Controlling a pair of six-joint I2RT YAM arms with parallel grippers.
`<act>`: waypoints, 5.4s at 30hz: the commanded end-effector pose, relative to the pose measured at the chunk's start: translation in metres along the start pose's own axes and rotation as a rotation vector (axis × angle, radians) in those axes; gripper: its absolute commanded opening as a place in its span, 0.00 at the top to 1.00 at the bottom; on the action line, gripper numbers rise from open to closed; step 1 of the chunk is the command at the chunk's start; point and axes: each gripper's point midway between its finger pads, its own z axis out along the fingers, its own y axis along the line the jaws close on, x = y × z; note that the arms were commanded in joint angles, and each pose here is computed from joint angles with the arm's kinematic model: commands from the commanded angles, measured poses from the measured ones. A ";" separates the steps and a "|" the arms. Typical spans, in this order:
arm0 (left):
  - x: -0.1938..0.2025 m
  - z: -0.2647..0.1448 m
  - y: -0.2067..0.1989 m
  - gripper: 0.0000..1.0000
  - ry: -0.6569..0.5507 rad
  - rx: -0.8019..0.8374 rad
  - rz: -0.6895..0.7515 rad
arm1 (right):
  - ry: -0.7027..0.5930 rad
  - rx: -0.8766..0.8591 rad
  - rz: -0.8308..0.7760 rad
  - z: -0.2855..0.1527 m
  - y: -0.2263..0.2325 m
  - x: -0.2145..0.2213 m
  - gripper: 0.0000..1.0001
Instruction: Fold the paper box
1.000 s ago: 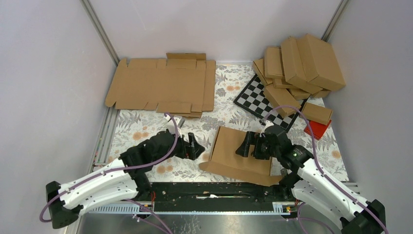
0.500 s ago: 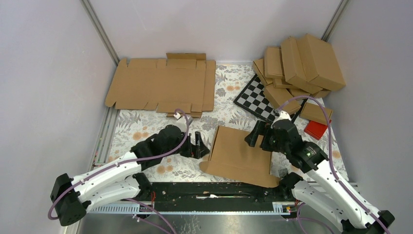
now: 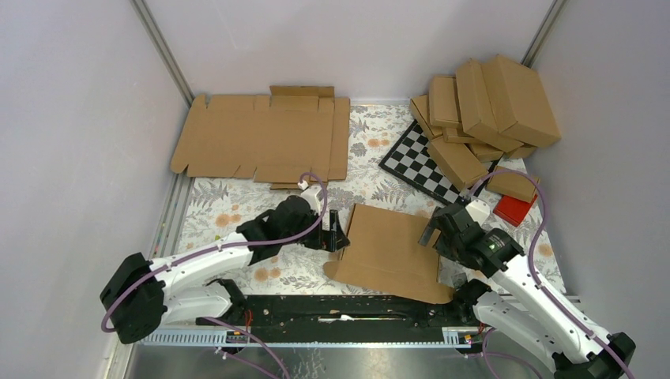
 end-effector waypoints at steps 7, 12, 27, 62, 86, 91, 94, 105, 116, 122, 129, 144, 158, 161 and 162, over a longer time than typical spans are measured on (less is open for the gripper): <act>-0.041 0.000 -0.003 0.14 -0.084 0.086 -0.027 | 0.163 -0.235 0.049 0.014 0.041 0.041 0.00; -0.052 -0.016 0.030 0.13 -0.093 0.036 -0.066 | 0.244 -0.504 0.097 0.001 0.100 0.045 0.00; -0.072 -0.014 0.059 0.18 -0.076 -0.064 -0.005 | 0.176 -0.411 -0.039 0.004 0.079 0.035 0.00; -0.048 0.060 0.025 0.91 0.134 0.048 0.091 | 0.244 -0.496 -0.103 0.013 0.089 0.056 0.61; -0.097 -0.023 0.029 0.40 -0.231 -0.196 0.088 | 0.024 -0.405 -0.237 -0.030 0.073 -0.006 0.09; -0.075 -0.060 0.029 0.33 -0.281 -0.164 -0.001 | -0.074 -0.369 -0.352 -0.036 0.083 -0.038 0.01; -0.057 -0.070 0.030 0.32 -0.251 -0.142 -0.048 | -0.092 -0.318 -0.418 -0.029 0.093 -0.054 0.00; 0.016 -0.071 0.008 0.35 -0.059 0.046 -0.194 | 0.041 -0.532 -0.340 0.036 0.138 -0.079 0.00; 0.024 -0.062 0.012 0.35 -0.056 0.040 -0.230 | 0.138 -0.482 -0.355 0.075 0.104 -0.045 0.01; 0.019 -0.055 0.003 0.35 -0.058 0.084 -0.253 | 0.145 -0.463 -0.364 0.080 0.095 -0.036 0.15; 0.005 -0.061 -0.007 0.34 -0.072 0.091 -0.249 | 0.243 -0.455 -0.279 0.093 0.093 -0.016 0.46; -0.003 -0.074 0.000 0.56 -0.066 0.036 -0.269 | 0.264 -0.501 -0.133 0.074 0.082 0.012 0.76; 0.003 -0.073 0.060 1.00 -0.112 -0.111 -0.516 | 0.259 -0.545 -0.231 0.080 0.112 -0.019 0.66; 0.011 -0.069 0.071 1.00 -0.105 -0.154 -0.567 | 0.289 -0.531 -0.243 0.087 0.107 -0.011 0.66; 0.013 -0.068 0.073 1.00 -0.102 -0.165 -0.574 | 0.299 -0.526 -0.245 0.090 0.105 -0.008 0.66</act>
